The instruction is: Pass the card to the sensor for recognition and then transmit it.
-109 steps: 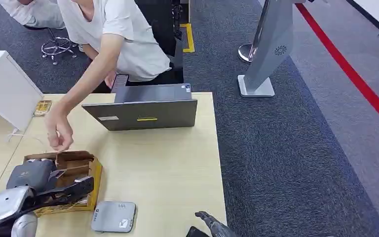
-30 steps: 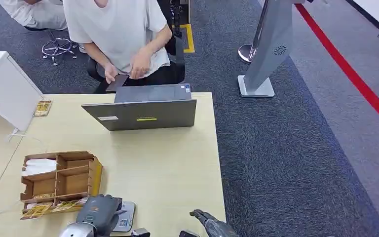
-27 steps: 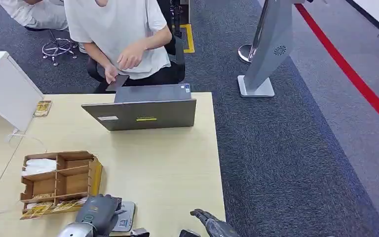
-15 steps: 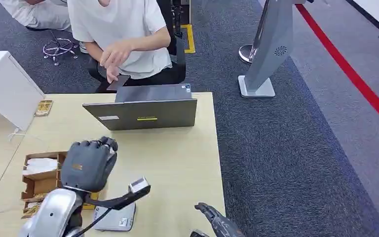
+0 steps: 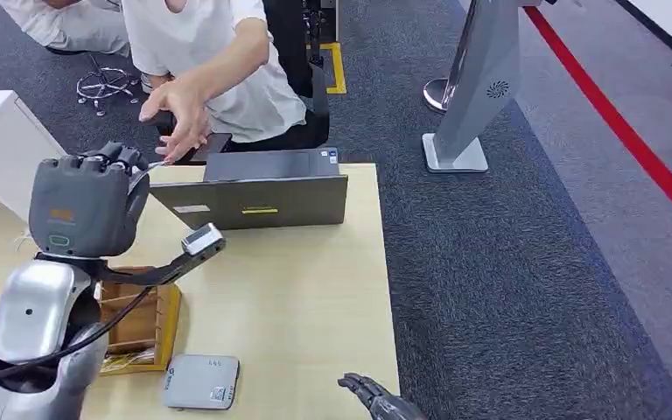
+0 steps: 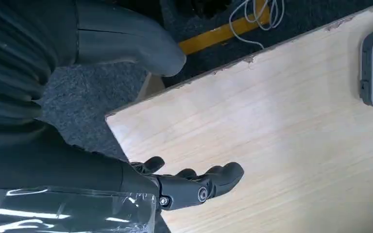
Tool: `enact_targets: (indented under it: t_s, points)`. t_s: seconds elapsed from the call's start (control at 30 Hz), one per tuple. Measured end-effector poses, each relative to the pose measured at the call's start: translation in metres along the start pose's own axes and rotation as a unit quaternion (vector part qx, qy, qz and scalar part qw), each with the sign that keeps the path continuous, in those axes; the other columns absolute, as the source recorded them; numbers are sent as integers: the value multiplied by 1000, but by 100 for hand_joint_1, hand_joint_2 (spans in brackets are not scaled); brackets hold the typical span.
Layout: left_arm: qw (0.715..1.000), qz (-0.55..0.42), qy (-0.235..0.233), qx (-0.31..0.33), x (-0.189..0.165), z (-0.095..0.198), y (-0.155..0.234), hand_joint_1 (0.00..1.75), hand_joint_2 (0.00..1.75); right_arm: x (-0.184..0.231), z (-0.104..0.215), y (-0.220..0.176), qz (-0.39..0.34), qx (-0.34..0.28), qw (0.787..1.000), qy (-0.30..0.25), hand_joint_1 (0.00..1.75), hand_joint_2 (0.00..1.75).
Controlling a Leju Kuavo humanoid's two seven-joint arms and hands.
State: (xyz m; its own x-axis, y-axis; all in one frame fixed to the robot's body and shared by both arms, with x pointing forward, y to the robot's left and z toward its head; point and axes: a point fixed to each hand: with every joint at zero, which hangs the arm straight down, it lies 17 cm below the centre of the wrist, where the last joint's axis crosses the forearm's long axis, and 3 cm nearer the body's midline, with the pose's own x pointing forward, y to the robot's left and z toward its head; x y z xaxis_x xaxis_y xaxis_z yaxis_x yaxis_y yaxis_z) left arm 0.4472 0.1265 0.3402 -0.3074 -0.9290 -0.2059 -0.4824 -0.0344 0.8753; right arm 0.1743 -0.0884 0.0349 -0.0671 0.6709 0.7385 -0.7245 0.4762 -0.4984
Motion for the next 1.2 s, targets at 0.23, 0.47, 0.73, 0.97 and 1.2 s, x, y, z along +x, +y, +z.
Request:
enact_targets:
  t_s: [0.23,0.47,0.73,0.97,1.2]
  points:
    - [999,-40,27,-18,-34,-17,-18,175,175,0,-2,3,0,15,1000,-5,0,175]
    - [997,-44,28,-65,-36,-17,-41,0,175,-5,-2,1,-6,3,1000,13,0,175]
    - [996,-22,30,-87,-26,-12,-47,0,175,-5,2,4,-9,-8,1000,28,0,175]
    - [996,-15,29,-85,-22,-11,-45,0,175,-1,3,5,-8,-9,1000,23,0,175]
    - [994,-1,17,-109,-10,-1,-51,0,175,-7,3,2,-26,-25,998,41,0,175]
